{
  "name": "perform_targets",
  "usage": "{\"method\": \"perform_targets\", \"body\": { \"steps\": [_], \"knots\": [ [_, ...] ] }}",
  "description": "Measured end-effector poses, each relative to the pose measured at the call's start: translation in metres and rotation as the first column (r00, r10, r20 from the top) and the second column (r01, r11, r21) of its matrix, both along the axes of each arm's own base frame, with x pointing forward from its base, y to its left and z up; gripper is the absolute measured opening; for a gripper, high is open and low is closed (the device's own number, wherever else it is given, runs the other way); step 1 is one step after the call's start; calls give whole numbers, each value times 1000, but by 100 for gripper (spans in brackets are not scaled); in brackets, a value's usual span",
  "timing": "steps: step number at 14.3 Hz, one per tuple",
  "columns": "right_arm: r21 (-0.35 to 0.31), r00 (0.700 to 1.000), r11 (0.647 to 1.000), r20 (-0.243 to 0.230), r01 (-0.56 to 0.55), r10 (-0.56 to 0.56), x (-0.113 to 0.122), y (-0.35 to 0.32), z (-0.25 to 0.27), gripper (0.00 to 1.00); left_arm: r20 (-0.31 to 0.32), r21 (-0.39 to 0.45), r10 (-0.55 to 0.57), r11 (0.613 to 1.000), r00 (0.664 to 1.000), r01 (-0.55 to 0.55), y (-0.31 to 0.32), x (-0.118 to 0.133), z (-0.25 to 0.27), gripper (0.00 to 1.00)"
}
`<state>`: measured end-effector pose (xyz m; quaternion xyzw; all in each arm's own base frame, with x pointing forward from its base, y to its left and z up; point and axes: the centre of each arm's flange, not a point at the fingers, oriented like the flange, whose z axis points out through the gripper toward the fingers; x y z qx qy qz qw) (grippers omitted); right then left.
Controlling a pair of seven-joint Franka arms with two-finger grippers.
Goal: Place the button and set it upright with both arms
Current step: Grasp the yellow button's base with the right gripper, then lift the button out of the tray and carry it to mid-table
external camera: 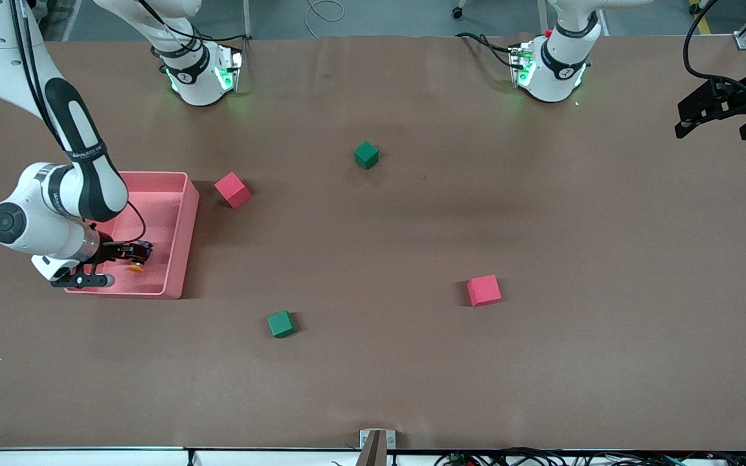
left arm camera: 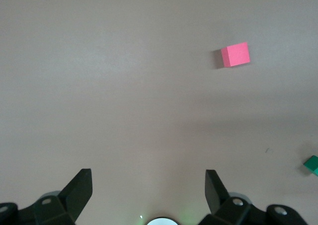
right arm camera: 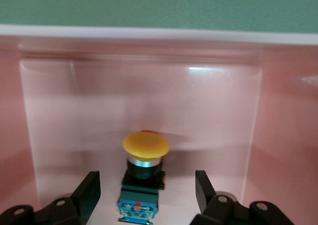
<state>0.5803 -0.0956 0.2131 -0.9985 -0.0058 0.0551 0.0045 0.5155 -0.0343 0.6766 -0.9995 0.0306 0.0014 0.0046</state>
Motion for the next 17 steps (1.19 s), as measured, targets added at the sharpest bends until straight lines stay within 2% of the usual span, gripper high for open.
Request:
{"method": "perform_targets", "body": {
  "steps": [6, 8, 9, 10, 11, 14, 17],
  "knots": [
    [6, 1000, 1000, 10, 2, -2, 0, 4, -7, 85, -4, 0, 0, 1000, 1000, 0, 0, 1, -2, 100],
    [3, 1000, 1000, 23, 1, -2, 0, 4, -15, 81, -4, 0, -1, 1000, 1000, 1, -1, 1, -2, 100],
    [3, 1000, 1000, 22, 1, -2, 0, 4, -20, 74, -4, 0, -1, 1000, 1000, 1, -1, 1, -2, 100],
    [3, 1000, 1000, 20, 1, -1, -1, 4, -23, 74, -4, 0, -1, 1000, 1000, 1, -1, 1, -2, 100],
    [3, 1000, 1000, 18, -1, 0, -1, 4, -25, 70, -4, 0, -1, 1000, 1000, 1, -1, 1, -2, 100],
    [6, 1000, 1000, 5, -6, 6, -2, 4, -25, 36, -4, 0, -1, 1000, 1000, 1, -1, 1, -2, 100],
    [17, 999, 1000, -39, -15, 16, 2, 8, -2, 34, -5, 0, -2, 1000, 1000, 2, -1, 2, -2, 100]
  ]
}}
